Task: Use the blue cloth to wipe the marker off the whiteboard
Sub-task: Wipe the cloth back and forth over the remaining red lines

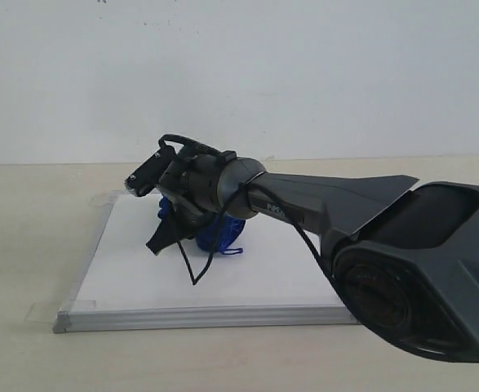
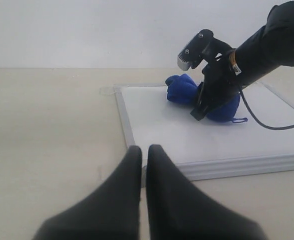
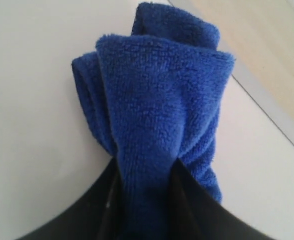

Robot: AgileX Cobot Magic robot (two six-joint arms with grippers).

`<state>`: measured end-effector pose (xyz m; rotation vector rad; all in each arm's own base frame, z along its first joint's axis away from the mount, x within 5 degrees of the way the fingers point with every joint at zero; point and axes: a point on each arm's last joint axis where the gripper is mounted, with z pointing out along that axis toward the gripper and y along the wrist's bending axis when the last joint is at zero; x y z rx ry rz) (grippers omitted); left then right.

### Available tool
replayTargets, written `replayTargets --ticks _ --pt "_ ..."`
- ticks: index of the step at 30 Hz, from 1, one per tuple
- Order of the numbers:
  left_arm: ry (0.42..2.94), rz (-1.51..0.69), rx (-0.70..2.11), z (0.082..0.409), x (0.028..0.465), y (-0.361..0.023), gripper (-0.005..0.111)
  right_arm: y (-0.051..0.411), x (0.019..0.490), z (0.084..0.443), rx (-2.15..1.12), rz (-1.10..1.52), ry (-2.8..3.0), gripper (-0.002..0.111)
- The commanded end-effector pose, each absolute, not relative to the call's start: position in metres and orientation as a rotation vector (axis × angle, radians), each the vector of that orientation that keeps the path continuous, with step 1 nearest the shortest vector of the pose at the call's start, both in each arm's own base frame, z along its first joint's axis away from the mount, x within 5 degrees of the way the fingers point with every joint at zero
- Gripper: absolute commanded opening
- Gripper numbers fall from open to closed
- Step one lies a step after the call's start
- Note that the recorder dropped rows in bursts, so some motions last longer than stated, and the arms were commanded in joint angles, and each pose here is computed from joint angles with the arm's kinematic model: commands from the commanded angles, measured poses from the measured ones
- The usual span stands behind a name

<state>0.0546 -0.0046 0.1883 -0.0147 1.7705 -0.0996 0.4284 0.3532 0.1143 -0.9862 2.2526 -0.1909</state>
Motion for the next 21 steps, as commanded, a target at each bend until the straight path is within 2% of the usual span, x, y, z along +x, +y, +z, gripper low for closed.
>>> replayTargets --ticks 1,7,16,21 --pt "1.767 -0.095 -0.012 0.188 0.055 -0.005 0.004 0.347 0.430 0.080 -0.850 -0.203 2.354 0.000" --pt "1.767 -0.095 -0.012 0.188 0.055 -0.005 0.004 0.337 0.431 0.069 -0.617 -0.265 2.443 0.000" --pt "1.767 -0.095 -0.012 0.188 0.055 -0.005 0.004 0.293 0.445 0.069 -0.476 -0.514 2.550 0.000" --pt "1.767 -0.095 -0.012 0.188 0.055 -0.005 0.004 0.284 0.448 0.068 -0.460 -0.535 2.567 0.000"
